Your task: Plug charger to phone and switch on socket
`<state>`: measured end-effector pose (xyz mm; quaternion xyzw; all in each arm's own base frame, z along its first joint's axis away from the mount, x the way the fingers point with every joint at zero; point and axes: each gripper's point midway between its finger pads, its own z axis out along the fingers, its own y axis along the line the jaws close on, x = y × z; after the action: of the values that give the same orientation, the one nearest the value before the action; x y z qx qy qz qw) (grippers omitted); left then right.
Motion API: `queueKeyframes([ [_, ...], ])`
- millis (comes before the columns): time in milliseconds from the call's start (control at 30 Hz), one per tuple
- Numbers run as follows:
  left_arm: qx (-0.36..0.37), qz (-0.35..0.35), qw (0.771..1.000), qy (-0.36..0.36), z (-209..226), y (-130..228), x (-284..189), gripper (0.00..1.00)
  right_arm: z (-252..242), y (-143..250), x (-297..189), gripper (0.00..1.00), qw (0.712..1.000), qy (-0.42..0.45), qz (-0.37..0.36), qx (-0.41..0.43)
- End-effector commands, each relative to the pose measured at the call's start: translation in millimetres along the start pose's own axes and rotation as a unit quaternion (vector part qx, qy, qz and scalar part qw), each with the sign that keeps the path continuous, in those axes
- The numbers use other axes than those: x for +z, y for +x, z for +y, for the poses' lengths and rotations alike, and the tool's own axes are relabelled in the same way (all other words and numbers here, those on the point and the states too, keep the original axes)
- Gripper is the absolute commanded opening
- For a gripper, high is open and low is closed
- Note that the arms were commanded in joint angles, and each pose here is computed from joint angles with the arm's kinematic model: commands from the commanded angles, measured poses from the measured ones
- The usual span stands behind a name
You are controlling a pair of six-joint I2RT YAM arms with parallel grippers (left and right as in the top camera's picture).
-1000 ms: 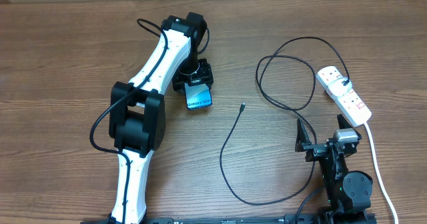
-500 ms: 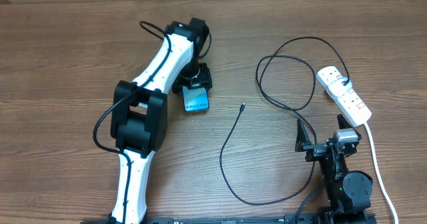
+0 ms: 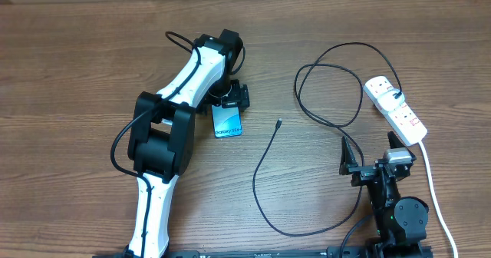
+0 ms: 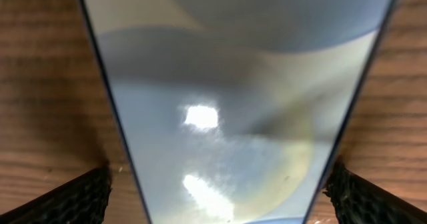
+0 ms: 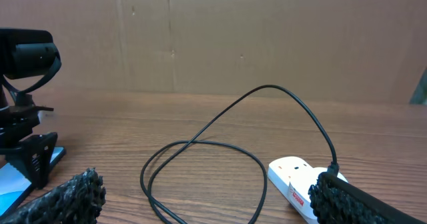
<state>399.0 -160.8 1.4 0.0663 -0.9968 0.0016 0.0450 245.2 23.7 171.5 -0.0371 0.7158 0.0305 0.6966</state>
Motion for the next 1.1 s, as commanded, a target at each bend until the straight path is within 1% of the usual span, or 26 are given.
queueKeyframes([
  [0,0.000,-0.011,1.000,-0.010,2.5,-4.5,8.0,1.00,-0.7,1.7,0.2,1.00,1.000,0.001,-0.002,0.001],
  [67,-0.002,-0.002,1.000,0.014,-4.0,-2.9,7.9,1.00,-0.7,1.7,0.2,1.00,1.000,0.001,-0.002,0.001],
  [133,0.000,0.002,1.000,0.021,-4.9,-2.3,7.7,1.00,-0.7,1.7,0.2,1.00,1.000,0.001,-0.002,0.001],
  [500,-0.007,0.003,1.000,0.013,-1.7,-1.3,9.1,1.00,-0.7,1.7,0.2,1.00,1.000,0.001,-0.002,0.001],
  [733,-0.007,0.018,1.000,0.007,1.0,5.9,9.2,1.00,-0.7,1.7,0.2,1.00,1.000,0.001,-0.002,0.001],
  [1067,-0.007,0.011,1.000,0.006,1.4,2.7,9.4,0.99,-0.7,1.7,0.2,1.00,1.000,0.001,-0.002,0.001],
])
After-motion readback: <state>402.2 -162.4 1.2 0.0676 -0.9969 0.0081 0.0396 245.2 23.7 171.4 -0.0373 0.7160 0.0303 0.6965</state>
